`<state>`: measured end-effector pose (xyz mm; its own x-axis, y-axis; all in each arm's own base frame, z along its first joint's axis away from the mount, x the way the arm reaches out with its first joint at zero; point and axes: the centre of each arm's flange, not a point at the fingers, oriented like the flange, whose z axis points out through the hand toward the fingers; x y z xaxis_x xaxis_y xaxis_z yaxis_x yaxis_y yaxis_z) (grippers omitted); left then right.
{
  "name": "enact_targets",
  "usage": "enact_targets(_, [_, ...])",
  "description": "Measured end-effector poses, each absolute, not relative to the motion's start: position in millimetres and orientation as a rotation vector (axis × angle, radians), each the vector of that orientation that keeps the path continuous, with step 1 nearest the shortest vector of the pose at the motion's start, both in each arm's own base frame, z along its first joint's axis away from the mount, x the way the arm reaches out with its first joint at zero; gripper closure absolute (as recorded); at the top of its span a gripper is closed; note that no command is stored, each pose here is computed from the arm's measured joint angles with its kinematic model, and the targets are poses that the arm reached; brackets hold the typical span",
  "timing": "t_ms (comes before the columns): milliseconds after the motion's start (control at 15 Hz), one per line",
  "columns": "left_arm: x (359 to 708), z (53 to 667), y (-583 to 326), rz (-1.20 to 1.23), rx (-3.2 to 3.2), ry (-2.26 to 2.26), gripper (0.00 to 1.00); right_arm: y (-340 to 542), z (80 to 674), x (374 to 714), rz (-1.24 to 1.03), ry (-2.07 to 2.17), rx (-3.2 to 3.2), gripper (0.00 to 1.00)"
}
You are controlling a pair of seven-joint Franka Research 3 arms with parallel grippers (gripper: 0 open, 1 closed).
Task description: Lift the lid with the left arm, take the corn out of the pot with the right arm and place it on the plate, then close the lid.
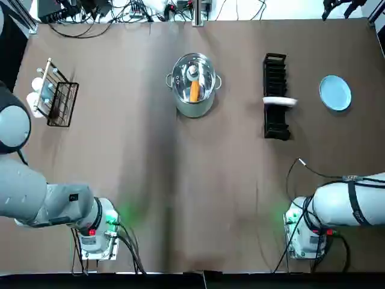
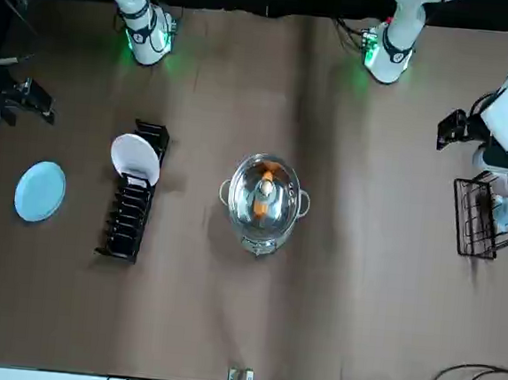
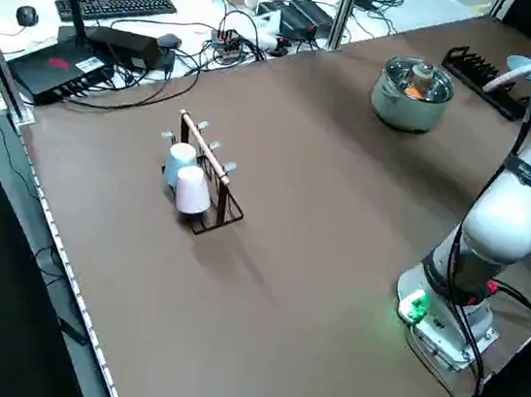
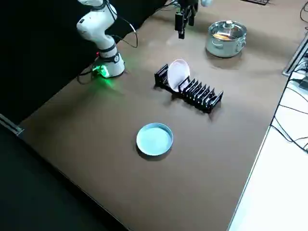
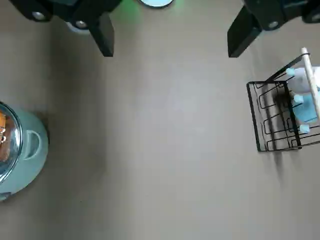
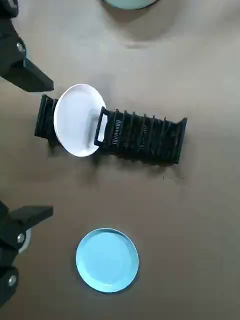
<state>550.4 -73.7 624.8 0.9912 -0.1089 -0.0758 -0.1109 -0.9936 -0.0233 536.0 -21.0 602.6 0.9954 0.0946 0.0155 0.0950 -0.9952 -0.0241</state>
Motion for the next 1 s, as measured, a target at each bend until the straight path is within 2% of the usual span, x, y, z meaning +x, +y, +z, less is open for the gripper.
enact_targets(533, [549,615,-95,0.157,-3.103,0.176,0.00,-9,600,534,0.013,-0.194,-3.110,0.00])
enact_targets(867, [543,524,-232,0.398,-3.068,0.182,0.00,3,600,533,0.022,-0.227,-3.108,0.00])
enact_targets(1000, [539,485,-290,0.398,-3.062,0.089,0.00,3,598,532,0.043,-0.228,-3.106,0.00])
